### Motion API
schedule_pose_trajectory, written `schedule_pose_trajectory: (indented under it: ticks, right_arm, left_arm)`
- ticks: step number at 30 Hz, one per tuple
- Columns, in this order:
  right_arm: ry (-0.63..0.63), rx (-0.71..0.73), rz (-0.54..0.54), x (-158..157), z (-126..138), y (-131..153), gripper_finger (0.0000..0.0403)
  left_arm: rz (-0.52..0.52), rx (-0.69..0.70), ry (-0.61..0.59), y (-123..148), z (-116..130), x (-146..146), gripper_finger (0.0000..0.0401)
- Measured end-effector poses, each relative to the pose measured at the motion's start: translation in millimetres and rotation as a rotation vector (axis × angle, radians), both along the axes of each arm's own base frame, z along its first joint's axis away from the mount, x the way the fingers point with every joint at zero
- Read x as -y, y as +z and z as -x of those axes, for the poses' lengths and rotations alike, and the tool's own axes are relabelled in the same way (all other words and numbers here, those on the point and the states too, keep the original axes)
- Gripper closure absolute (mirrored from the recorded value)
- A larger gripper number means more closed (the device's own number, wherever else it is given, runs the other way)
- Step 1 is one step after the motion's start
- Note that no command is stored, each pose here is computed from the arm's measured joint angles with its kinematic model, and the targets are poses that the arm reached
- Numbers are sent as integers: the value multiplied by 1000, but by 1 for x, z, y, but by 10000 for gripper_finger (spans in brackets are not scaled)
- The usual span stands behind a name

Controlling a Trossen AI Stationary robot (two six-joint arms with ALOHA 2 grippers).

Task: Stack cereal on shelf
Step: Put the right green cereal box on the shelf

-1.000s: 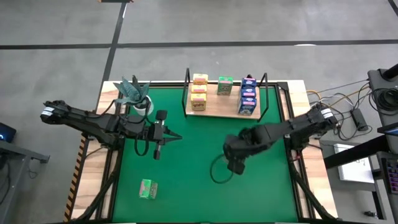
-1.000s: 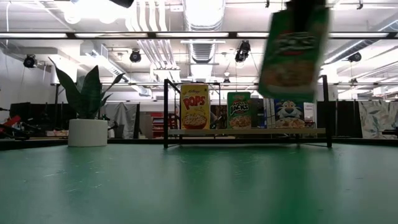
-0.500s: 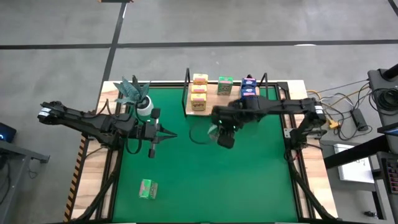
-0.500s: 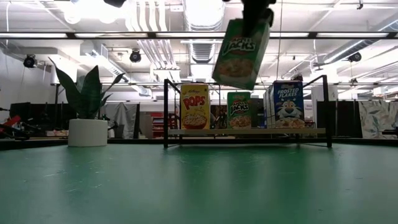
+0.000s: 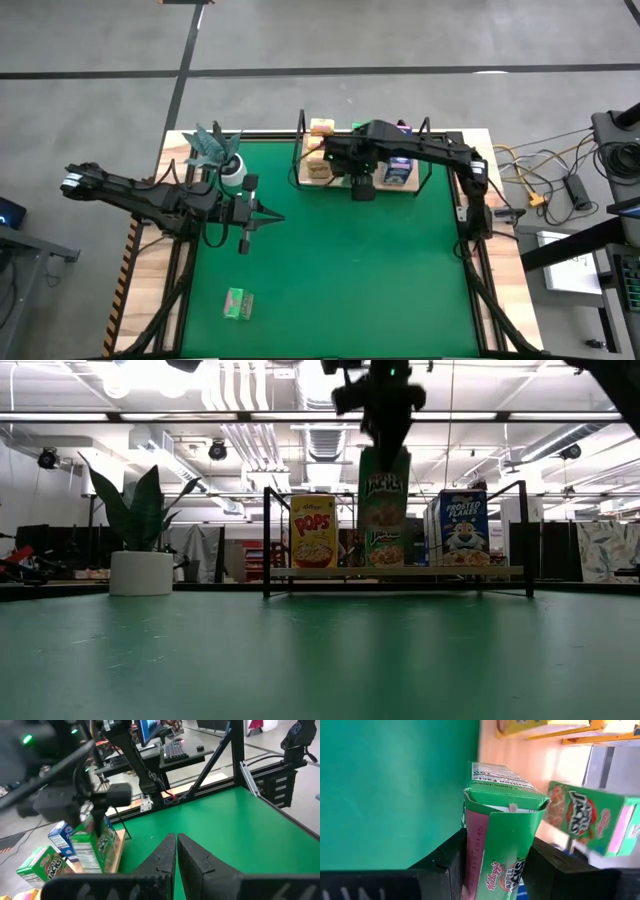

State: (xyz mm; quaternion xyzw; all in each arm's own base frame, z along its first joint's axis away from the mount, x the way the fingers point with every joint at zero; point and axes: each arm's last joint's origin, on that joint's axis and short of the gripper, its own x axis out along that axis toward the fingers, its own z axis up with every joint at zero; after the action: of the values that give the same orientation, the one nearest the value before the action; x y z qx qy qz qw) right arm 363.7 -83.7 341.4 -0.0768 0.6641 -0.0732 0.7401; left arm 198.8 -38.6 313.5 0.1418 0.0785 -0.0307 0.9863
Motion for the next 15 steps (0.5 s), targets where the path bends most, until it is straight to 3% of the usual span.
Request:
schedule_pose_trajectory:
  ticks: [6,15]
  right_arm:
    - [66,-65,5,30,-2,-13,259]
    - [23,-80,4,69,5,-21,259]
  left_arm:
    - [-1,-7,0,-1,0,0,401]
    - [-21,-2,-3,0,1,0,401]
